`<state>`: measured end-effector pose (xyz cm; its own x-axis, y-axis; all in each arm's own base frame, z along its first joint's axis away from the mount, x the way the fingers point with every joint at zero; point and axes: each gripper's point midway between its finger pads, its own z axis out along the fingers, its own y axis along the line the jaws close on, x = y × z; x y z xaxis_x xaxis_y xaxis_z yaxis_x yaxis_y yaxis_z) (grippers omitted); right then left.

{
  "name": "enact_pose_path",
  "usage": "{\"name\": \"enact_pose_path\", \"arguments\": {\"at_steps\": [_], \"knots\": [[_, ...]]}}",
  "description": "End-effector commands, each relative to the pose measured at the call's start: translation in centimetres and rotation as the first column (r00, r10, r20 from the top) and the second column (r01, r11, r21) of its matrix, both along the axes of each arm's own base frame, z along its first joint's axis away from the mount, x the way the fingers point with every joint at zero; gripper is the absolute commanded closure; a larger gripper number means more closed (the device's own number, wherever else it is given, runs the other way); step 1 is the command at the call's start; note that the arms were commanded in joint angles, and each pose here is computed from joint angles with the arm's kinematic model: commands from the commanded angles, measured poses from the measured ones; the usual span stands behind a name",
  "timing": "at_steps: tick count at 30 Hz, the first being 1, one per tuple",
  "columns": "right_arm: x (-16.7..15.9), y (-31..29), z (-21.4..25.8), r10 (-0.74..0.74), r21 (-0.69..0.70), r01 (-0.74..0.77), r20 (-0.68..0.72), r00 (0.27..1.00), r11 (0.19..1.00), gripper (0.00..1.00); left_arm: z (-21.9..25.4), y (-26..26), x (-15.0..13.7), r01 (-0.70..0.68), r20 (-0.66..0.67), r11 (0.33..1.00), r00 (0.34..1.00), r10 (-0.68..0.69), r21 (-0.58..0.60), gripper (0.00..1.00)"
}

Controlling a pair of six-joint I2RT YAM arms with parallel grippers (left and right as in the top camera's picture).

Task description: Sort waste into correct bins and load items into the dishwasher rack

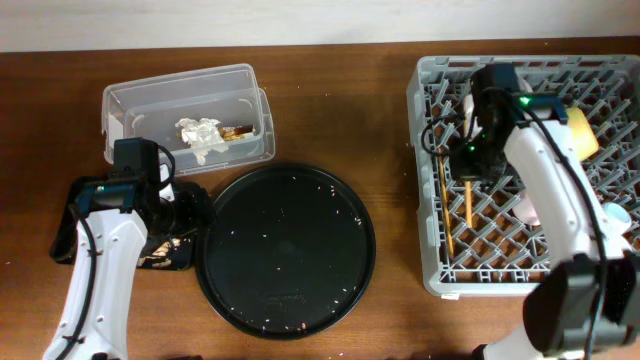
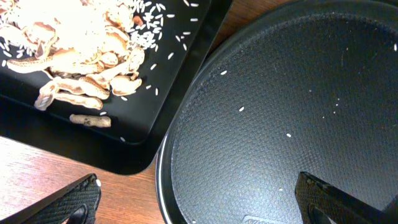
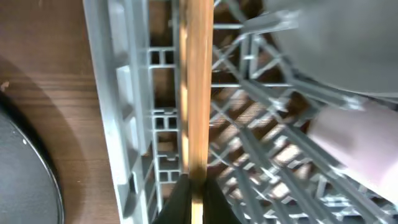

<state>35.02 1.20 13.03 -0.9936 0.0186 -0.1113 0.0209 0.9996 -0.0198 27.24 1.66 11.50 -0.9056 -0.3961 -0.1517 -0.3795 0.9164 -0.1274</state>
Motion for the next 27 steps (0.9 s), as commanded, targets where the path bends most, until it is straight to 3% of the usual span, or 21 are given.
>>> {"name": "enact_pose_path", "arguments": {"at_steps": [1, 8, 10, 13, 15, 17, 19, 21, 24, 27], "knots": [[-0.2, 2.2, -1.0, 0.067, 0.082, -0.064, -0.027, 0.997, 0.995, 0.96, 0.5, -0.3, 0.0, 0.003, 0.017, 1.0, 1.0, -0.003, -0.009, 0.01], [-1.2, 2.3, -3.3, 0.067, 0.08, -0.062, -0.065, 0.996, 0.995, 0.94, 0.5, -0.3, 0.0, 0.003, 0.017, 1.0, 1.0, -0.003, -0.009, 0.01], [-1.3, 2.4, -3.4, 0.069, 0.088, -0.062, -0.068, 0.995, 0.994, 0.69, 0.5, -0.3, 0.0, 0.003, 0.017, 1.0, 1.0, -0.003, -0.009, 0.01], [-0.9, 3.1, -2.5, 0.071, 0.129, -0.064, -0.044, 0.997, 0.99, 0.63, 0.5, -0.3, 0.2, 0.01, 0.026, 1.0, 1.0, -0.01, -0.007, 0.01], [0.6, 2.5, 0.0, 0.042, 0.135, -0.048, 0.042, 0.998, 0.99, 0.62, 0.8, -1.2, 1.4, 0.105, 0.078, 0.994, 0.991, -0.106, 0.015, 0.01], [2.6, 2.1, 3.2, 0.04, 0.219, -0.073, 0.151, 0.988, 0.973, 0.47, 1.7, -4.4, 4.0, 0.295, 0.191, 0.953, 0.934, -0.303, 0.071, 0.01], [2.1, 1.5, 3.8, 0.051, 0.253, -0.086, 0.141, 0.989, 0.964, 0.43, 1.9, -6.1, 4.3, 0.366, 0.212, 0.927, 0.902, -0.376, 0.087, 0.01], [-0.2, 0.6, 3.3, 0.03, 0.243, -0.04, 0.043, 0.999, 0.969, 0.41, 1.1, -6.0, 2.3, 0.372, 0.128, 0.926, 0.917, -0.377, 0.061, 0.01], [-1.7, -0.1, 3.9, 0.011, 0.203, -0.013, 0.011, 1.0, 0.979, 0.27, 0.7, -5.5, -0.7, 0.373, 0.021, 0.927, 0.927, -0.373, 0.03, 0.01], [-2.9, -0.4, 6.6, 0.0, 0.174, -0.021, 0.125, 0.992, 0.985, 0.14, 3.8, -5.3, -2.0, 0.396, 0.119, 0.915, 0.908, -0.403, 0.077, 0.01]]}}
